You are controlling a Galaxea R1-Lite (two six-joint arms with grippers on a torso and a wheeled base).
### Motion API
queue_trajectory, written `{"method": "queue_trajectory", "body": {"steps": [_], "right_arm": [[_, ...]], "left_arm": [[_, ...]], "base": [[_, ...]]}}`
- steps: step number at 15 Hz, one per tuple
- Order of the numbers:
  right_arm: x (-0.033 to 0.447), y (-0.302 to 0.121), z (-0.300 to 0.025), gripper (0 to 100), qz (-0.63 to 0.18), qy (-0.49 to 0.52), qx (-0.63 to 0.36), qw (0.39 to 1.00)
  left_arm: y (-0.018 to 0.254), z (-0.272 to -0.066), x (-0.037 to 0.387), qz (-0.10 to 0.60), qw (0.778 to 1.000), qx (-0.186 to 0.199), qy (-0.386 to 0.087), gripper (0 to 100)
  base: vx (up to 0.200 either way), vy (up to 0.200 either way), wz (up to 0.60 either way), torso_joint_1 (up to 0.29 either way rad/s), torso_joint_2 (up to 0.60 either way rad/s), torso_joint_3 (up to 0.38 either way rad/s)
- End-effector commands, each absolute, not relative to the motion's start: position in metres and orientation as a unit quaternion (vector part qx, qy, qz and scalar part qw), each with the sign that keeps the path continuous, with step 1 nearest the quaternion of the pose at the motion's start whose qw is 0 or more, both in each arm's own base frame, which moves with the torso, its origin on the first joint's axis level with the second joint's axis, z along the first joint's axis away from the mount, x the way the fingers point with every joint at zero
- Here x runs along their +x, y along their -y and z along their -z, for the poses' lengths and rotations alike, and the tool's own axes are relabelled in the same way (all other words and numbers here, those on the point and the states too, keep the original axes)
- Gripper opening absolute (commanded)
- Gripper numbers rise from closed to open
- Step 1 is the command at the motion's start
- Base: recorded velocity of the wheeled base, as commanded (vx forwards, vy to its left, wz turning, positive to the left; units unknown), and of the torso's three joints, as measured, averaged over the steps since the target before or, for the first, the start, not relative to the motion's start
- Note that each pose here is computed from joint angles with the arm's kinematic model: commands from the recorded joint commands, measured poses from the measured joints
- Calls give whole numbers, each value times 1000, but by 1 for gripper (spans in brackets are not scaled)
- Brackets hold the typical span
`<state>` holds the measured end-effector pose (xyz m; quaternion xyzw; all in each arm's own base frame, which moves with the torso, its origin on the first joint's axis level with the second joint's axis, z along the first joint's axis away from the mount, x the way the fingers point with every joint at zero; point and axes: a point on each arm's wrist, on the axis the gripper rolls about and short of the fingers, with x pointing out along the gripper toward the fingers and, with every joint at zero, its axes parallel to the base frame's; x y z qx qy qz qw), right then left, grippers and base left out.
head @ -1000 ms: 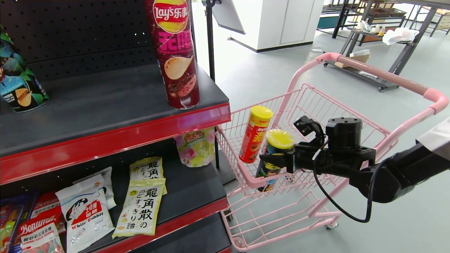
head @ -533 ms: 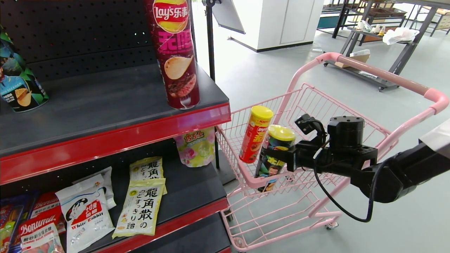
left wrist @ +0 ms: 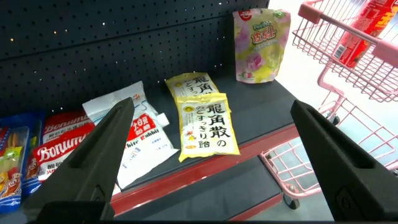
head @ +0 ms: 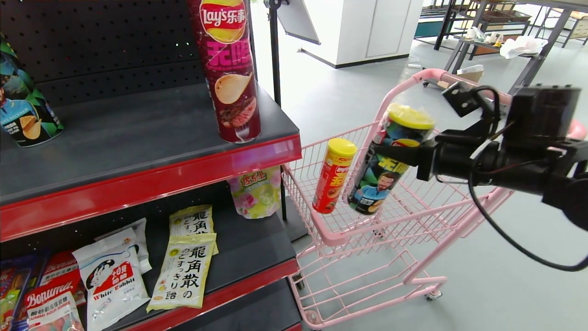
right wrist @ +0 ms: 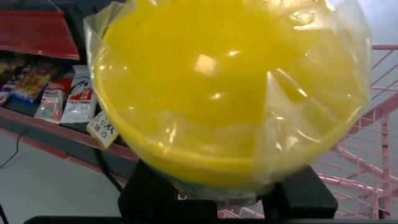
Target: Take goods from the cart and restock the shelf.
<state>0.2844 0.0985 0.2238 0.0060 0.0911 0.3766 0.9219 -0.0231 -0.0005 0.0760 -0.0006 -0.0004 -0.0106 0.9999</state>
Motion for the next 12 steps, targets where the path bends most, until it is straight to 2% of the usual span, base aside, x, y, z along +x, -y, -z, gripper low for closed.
{"method": "queue_trajectory", "body": {"steps": [1, 4, 7, 9, 10, 12], "right_arm": [[219, -76, -292, 0, -335, -25, -3, 942], [149, -47, -288, 0, -198, -87, -14, 976], [99, -30, -258, 0, -171, -119, -18, 978], [89, -28, -254, 0, -179, -112, -17, 977], [87, -29, -258, 0, -203, -106, -15, 973], [90, -35, -262, 0, -265, -102, -23, 959]], "left_arm": [[0, -76, -23, 11, 1000, -1, 0, 100], [0, -76, -22, 12, 1000, 1, -5, 100], [1, -77, -22, 16, 1000, 18, -7, 100], [1, -77, -22, 36, 999, 37, -2, 100], [2, -92, -25, 45, 998, 43, 13, 100], [3, -165, -15, 80, 996, 28, 11, 100]], "base": [[0, 0, 0, 0, 0, 0], [0, 0, 0, 0, 0, 0], [0, 0, 0, 0, 0, 0], [0, 0, 0, 0, 0, 0], [0, 0, 0, 0, 0, 0], [0, 0, 0, 0, 0, 0]]}}
